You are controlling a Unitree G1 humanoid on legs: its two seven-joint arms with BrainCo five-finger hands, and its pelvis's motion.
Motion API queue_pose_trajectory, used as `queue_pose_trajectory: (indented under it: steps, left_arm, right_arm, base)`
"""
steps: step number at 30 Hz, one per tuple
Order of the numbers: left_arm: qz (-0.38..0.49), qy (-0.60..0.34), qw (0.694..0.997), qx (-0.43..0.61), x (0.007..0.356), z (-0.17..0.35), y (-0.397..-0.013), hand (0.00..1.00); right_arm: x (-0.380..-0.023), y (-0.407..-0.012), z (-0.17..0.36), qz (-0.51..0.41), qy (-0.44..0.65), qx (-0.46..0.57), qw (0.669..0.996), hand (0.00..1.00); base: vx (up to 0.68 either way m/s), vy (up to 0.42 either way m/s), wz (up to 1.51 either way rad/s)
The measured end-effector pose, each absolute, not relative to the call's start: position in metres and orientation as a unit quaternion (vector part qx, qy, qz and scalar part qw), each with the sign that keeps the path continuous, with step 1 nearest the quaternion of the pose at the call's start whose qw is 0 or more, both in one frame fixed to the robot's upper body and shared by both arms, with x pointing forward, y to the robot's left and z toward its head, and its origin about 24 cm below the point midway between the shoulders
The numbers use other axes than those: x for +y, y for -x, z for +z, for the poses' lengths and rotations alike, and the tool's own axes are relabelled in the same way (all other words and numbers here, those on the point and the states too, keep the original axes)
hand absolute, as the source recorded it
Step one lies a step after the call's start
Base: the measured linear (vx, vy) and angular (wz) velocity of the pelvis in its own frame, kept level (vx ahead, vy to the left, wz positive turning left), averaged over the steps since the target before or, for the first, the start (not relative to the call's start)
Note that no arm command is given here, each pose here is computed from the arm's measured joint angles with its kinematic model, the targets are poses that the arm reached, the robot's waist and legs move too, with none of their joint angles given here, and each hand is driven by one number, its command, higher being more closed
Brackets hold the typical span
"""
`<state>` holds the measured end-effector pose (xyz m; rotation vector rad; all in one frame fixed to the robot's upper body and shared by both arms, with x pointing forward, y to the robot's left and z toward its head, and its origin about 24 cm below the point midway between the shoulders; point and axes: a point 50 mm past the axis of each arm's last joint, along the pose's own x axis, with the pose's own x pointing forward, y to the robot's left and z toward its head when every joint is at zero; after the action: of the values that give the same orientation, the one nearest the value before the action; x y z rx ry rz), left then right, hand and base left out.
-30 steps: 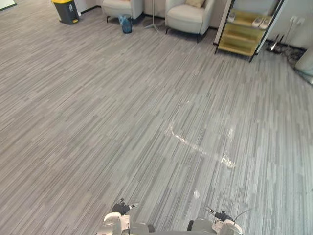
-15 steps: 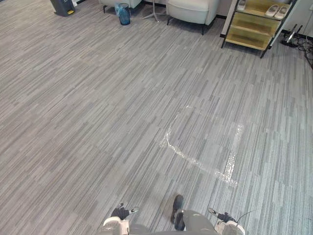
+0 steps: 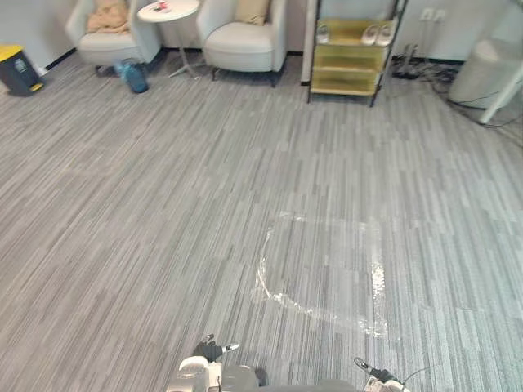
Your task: Pick up cushions and gather them together orderly.
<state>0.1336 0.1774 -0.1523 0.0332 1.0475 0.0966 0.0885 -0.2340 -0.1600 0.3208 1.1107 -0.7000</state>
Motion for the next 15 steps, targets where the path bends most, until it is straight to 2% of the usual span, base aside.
queue_pose_trajectory:
  steps: [5,10,15]
  left_arm:
    - [0.048,-0.029,0.865,0.499,0.184,-0.151,-0.136,0.0]
    - [0.07,0.01,0.855,0.514,0.177,-0.157,-0.119,0.0]
    - [0.071,0.027,0.863,0.5,0.17,-0.154,-0.129,0.0]
  right_arm:
    - [-0.233,-0.088,-0.16,-0.321,-0.151,0.515,0.78,0.0]
    - [-0.238,-0.08,-0.161,-0.326,-0.144,0.519,0.777,0.0]
    - [-0.242,-0.094,-0.157,-0.319,-0.133,0.51,0.788,0.0]
  base:
    - [0.32,-0.068,0.0]
    - [0.34,-0.223,0.23]
    - [0.41,-0.182,-0.02]
